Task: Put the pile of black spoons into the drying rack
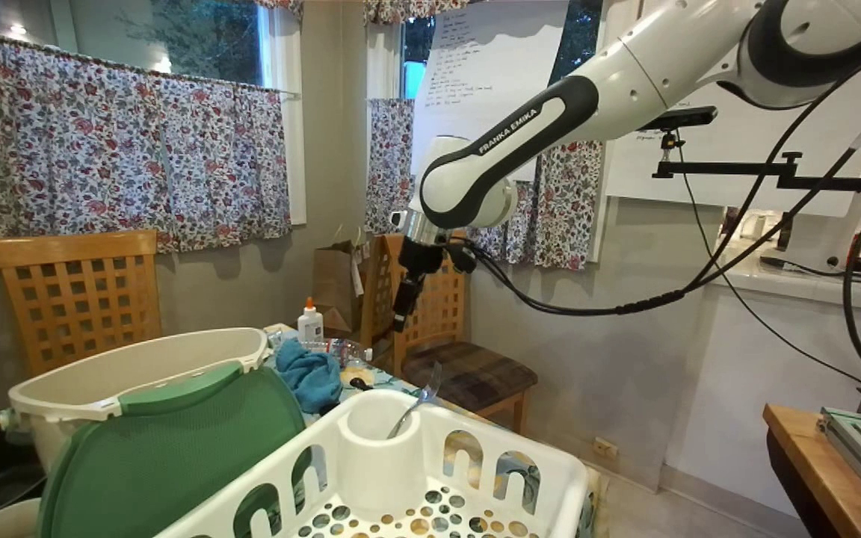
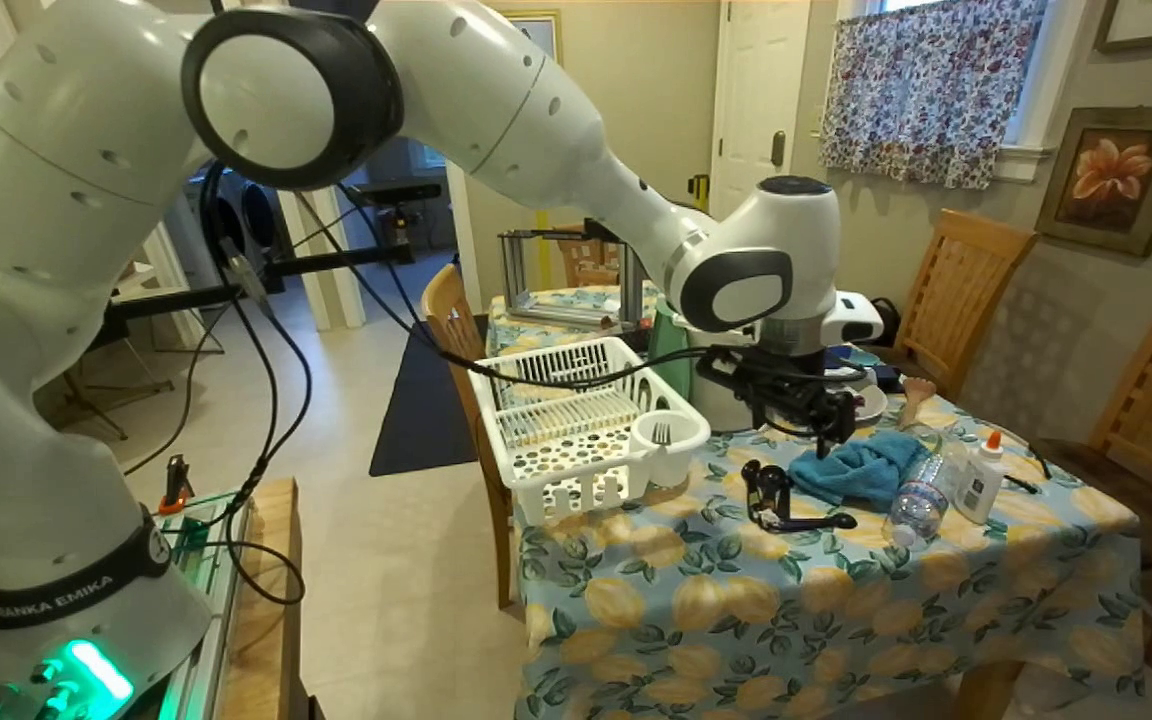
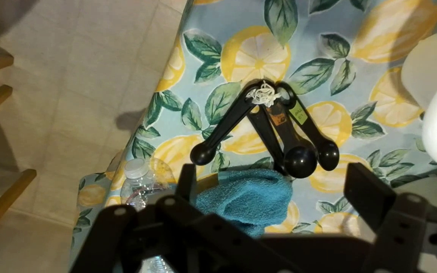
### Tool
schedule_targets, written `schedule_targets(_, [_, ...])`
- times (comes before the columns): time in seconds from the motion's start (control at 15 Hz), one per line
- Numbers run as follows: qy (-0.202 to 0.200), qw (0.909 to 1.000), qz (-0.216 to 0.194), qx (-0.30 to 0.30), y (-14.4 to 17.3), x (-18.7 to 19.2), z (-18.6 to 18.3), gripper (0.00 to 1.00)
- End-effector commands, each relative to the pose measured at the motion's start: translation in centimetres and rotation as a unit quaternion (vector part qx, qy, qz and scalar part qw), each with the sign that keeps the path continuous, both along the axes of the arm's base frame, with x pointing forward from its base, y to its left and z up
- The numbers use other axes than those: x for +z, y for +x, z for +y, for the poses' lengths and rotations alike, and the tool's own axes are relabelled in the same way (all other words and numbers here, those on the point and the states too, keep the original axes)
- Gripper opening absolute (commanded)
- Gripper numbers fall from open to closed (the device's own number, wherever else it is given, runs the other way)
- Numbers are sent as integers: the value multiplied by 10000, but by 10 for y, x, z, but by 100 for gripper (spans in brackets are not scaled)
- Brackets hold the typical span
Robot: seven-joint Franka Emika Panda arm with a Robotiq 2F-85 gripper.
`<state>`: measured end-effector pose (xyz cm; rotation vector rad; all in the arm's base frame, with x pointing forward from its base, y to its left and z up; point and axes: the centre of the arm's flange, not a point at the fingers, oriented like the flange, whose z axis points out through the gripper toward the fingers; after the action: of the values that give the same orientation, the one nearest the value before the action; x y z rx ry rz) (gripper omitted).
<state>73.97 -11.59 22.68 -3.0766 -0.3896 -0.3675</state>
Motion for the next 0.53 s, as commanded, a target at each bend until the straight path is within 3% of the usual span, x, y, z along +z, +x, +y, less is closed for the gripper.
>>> schedule_targets(0.0, [-16,9999,-97,101,30,-15,1,100])
schedule_targets(0.47, [-68,9994,-165,281,55,-42,9,100])
